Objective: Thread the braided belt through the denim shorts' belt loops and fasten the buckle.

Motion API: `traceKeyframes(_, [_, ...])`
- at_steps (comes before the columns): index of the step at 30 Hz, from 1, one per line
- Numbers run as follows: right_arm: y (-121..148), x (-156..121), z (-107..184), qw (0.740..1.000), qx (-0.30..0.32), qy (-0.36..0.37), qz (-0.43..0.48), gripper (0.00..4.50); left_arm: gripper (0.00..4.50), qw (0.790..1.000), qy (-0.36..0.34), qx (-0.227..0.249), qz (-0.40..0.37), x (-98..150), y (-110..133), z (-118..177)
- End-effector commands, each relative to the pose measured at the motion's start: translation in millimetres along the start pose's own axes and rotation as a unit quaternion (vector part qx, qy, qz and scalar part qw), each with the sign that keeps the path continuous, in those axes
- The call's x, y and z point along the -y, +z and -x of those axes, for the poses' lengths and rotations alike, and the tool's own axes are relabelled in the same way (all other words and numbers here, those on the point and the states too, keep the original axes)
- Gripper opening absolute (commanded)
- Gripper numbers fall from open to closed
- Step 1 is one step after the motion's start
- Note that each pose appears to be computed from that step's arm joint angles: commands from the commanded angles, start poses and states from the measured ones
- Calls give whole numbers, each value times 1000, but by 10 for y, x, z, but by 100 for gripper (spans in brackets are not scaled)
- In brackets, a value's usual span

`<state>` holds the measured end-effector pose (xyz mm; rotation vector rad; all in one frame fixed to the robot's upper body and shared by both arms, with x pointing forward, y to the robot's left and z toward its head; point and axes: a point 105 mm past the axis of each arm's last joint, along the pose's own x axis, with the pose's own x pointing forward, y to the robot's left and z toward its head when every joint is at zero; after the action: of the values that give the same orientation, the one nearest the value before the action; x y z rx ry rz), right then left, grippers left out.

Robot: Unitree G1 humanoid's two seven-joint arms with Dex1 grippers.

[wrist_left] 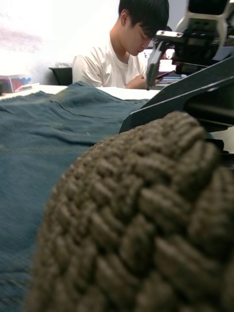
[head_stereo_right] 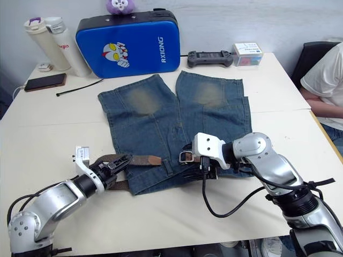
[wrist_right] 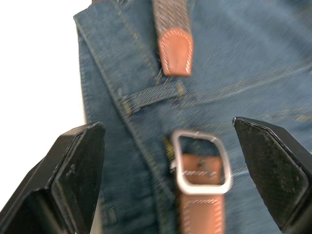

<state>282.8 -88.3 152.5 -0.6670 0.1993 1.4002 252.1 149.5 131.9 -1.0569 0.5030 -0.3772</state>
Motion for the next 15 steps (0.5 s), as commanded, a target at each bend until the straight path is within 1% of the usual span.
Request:
traceKeyframes(1, [126,51,115,1000,7,-2,-8,446,0,1000,-26,-9,-11,146,-143,50])
traceKeyframes(3, [131,58,116,1000,1,1,-2,446,0,1000,-12,-11,-8,91,-173,84])
traceKeyframes(5, [118,63,128,1000,-3,3,-13,446,0,1000,-4,-14,-8,51,-192,110])
traceKeyframes(8, [80,91,157,1000,-14,-2,-26,446,0,1000,-5,-17,-9,68,-229,117])
traceKeyframes(11, [59,138,167,999,-21,-16,-20,446,0,1000,7,-17,-8,47,-228,102])
traceKeyframes(15, [46,206,178,998,-26,-45,-20,446,0,999,26,-15,15,17,-252,31])
